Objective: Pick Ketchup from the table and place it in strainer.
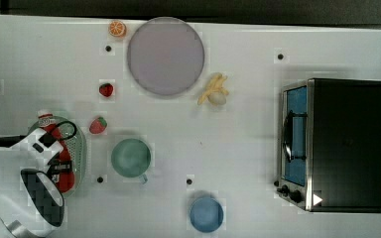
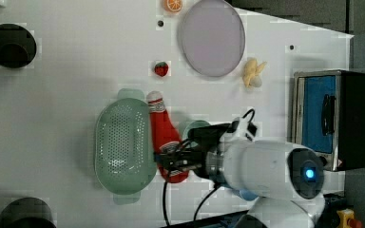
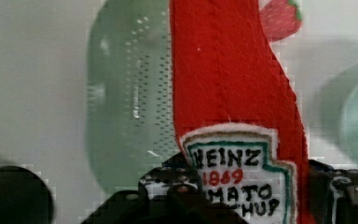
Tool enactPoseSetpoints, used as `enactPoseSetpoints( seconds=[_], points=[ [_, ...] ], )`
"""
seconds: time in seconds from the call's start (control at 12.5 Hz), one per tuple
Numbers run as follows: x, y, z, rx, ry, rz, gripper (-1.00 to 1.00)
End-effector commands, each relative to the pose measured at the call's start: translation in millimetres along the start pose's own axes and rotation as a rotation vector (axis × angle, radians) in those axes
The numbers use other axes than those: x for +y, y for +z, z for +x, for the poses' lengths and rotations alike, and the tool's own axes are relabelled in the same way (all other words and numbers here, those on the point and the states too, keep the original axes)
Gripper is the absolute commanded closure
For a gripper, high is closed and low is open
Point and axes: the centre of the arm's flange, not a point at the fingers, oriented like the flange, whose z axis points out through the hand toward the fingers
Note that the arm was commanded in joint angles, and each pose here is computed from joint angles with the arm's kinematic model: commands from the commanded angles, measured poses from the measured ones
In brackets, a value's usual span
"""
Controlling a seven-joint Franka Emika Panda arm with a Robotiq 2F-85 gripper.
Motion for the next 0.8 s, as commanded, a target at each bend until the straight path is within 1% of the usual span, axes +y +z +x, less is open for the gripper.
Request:
enactPoseSetpoints(
  seconds=[0.08,0.24,0.4,0.48,0.56,0.72,0.8],
  points=[
    [-22,9,-1,0.003,0.169,0.056,-0.20],
    [-33,32,-4,-0.021,0.195,0.090,-0.20],
    [-38,51,-2,-0.020,0.203,0.126,-0.20],
    [-37,60,-1,-0.024,0.199,0.132,-0.26],
    [-34,69,1,-0.031,0.191,0.124,-0.44],
    [-28,79,3,-0.034,0.180,0.107,-0.88],
    [-29,76,5,-0.027,0.180,0.112,-1.00]
  ],
)
